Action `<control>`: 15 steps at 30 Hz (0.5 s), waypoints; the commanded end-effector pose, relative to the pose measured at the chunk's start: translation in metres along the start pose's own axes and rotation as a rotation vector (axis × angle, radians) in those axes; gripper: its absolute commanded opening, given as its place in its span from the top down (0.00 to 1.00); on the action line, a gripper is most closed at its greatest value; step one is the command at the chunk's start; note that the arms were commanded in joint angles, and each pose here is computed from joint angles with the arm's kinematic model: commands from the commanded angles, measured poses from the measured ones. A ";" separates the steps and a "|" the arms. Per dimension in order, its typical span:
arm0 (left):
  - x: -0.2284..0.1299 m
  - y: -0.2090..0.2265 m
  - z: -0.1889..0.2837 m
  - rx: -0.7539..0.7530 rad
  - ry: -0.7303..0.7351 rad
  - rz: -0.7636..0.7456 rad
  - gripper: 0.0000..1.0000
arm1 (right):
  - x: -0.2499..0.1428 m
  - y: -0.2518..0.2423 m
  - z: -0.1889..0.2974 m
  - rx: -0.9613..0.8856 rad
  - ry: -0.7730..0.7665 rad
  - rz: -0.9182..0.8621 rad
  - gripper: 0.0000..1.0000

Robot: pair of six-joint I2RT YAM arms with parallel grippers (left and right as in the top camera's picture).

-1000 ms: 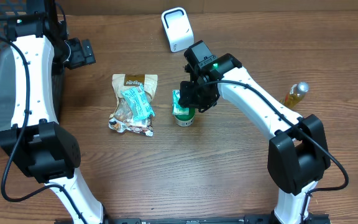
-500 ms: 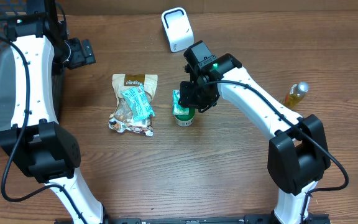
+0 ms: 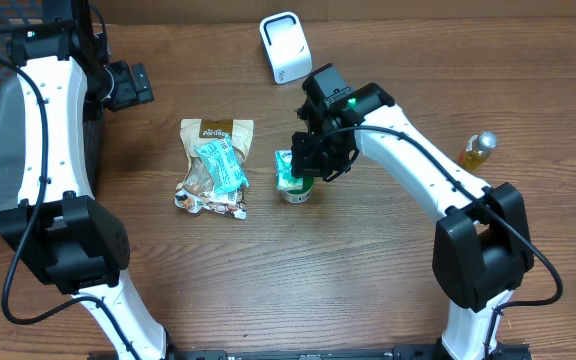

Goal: Scan the item barcode
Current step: 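Lower the right gripper and close it on the Kleenex pack, then lift the Kleenex pack off the jar and pull it right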

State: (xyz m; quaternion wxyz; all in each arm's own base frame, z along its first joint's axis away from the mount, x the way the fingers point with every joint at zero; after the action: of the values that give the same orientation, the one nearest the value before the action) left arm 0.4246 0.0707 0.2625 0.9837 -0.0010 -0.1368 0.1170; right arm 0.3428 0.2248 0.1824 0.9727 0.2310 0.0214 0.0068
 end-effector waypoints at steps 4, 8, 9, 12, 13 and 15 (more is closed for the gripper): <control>0.004 0.000 0.006 -0.005 -0.024 -0.018 0.00 | 0.002 0.005 0.039 0.219 0.010 0.088 0.96; 0.004 0.000 0.006 -0.005 -0.023 -0.018 0.00 | -0.005 0.001 0.068 0.315 0.004 0.150 0.96; 0.004 0.000 0.006 -0.005 -0.023 -0.018 0.00 | -0.006 0.000 0.073 0.332 0.003 0.162 0.96; 0.004 0.000 0.006 -0.005 -0.024 -0.018 0.00 | -0.010 -0.004 0.089 0.385 -0.004 0.191 0.96; 0.004 0.000 0.006 -0.005 -0.024 -0.018 0.00 | -0.011 -0.007 0.093 0.395 -0.006 0.189 0.96; 0.004 0.000 0.006 -0.005 -0.024 -0.018 0.01 | -0.012 -0.013 0.100 0.426 -0.002 0.196 0.96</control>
State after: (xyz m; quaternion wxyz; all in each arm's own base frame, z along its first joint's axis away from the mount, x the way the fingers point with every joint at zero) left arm 0.4247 0.0708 0.2625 0.9836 -0.0010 -0.1370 0.1170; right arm 0.3382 0.1777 0.2362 0.9237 0.3780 0.0336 0.0531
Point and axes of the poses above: each gripper's point midway between its finger pads, its own z axis back along the fingers, its own y axis along the line the jaws close on, x = y × z, the point moved 9 cm from there along z, back along the fingers, and after that the axes turned 6 degrees about -z, right-handed, at the moved point
